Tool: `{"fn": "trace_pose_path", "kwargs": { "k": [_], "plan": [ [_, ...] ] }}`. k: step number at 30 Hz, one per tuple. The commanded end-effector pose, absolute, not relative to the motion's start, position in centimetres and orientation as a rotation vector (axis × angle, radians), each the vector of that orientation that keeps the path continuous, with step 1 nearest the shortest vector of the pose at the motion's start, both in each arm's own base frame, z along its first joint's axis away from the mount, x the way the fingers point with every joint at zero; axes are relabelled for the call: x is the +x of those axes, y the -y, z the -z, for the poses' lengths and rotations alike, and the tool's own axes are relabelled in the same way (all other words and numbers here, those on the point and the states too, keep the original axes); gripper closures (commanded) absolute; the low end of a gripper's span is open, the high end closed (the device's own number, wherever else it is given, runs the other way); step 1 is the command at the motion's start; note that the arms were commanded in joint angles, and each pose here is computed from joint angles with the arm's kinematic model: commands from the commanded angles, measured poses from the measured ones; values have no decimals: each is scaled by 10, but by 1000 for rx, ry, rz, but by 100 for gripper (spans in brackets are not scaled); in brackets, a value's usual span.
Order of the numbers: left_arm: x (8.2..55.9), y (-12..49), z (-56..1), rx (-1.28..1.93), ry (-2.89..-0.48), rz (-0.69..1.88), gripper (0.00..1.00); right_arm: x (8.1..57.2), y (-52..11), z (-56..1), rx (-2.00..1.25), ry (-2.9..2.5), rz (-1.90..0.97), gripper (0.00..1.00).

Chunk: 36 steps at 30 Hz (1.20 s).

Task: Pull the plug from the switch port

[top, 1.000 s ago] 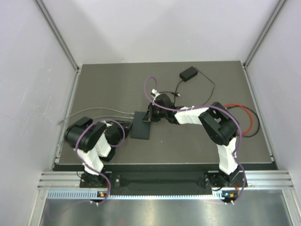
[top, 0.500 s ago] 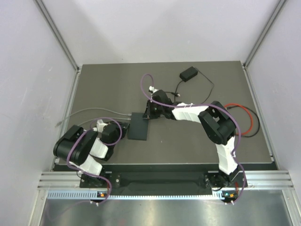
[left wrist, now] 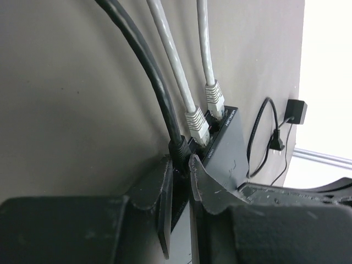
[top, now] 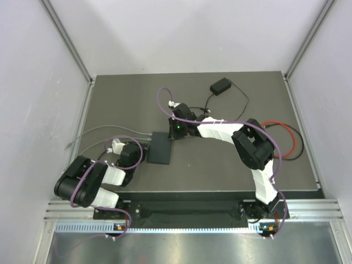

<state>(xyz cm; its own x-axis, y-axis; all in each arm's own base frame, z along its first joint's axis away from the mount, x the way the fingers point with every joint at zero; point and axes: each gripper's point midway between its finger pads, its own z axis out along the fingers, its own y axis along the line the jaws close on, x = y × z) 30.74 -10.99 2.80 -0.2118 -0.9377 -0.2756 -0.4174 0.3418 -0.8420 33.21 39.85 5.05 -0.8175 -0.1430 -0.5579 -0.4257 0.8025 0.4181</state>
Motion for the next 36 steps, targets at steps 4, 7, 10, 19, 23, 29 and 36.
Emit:
{"fn": "trace_pose_path", "kwargs": {
  "k": [4,7,10,19,23,29,36],
  "plan": [
    [305,106,-12,-1221,-1818,724,100,312,-396,-31,-504,-2535,-662,96],
    [310,118,-16,-1205,-1812,776,100,318,-390,-44,-491,-2524,-607,78],
    [309,129,-16,-1199,-1815,827,100,321,-398,-60,-542,-2504,-621,67],
    [297,153,-14,-1164,-1860,871,100,331,-415,-60,-661,-2526,-579,50],
    [295,164,-15,-1153,-1864,907,100,337,-418,-56,-628,-2549,-481,45],
    [294,171,-12,-1167,-1867,947,100,327,-415,-40,-661,-2533,-319,31],
    [295,172,-13,-1193,-1837,982,100,325,-406,-18,-700,-2534,-145,30]
  ]
}}
